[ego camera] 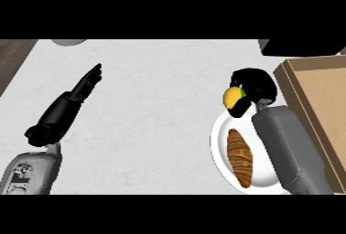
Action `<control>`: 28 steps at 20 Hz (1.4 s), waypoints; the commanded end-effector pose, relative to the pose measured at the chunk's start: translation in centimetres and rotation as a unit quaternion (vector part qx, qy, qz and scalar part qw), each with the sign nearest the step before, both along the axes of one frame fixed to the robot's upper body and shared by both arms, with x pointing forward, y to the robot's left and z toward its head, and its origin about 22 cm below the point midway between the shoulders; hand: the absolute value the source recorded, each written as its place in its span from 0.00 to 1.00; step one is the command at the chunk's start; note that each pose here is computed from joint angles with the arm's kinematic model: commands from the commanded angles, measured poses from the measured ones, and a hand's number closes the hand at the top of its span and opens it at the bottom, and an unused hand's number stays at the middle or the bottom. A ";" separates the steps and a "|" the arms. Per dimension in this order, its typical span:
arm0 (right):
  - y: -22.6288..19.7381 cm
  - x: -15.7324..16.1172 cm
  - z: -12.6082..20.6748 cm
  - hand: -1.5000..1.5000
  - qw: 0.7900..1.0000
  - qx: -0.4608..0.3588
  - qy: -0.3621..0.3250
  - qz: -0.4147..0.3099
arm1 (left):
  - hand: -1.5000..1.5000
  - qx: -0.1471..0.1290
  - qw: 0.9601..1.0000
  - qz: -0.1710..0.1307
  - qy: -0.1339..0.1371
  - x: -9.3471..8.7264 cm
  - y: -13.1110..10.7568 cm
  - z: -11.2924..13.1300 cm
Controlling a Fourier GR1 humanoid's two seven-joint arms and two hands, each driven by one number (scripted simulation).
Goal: Pick the lemon from the plate and place it in the cardboard box
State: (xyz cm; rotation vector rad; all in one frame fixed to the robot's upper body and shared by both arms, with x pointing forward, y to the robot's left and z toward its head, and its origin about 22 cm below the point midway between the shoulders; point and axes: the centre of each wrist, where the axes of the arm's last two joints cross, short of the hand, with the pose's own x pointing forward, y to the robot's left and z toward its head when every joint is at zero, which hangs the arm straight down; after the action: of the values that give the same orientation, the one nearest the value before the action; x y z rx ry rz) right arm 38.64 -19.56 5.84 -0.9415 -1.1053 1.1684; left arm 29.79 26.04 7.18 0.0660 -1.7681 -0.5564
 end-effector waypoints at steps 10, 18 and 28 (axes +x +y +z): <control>2.9 5.5 8.0 1.00 0.980 -0.028 -0.188 -0.056 | 0.50 -0.002 1.000 0.012 0.009 -0.5 1.4 0.9; 1.2 5.5 16.0 1.00 0.919 0.063 -0.295 -0.252 | 0.50 0.000 1.000 0.016 0.013 0.1 0.9 -0.3; -10.4 4.4 15.8 1.00 0.874 0.042 -0.316 -0.368 | 0.50 0.009 1.000 0.020 0.000 0.4 -0.2 -0.9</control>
State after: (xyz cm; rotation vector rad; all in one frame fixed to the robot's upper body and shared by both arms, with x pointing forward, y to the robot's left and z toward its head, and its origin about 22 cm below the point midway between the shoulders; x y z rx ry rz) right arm 43.86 -26.54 21.58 -1.5390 -1.1559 0.2274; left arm 29.68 26.41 6.56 0.0998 -1.7500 -0.5372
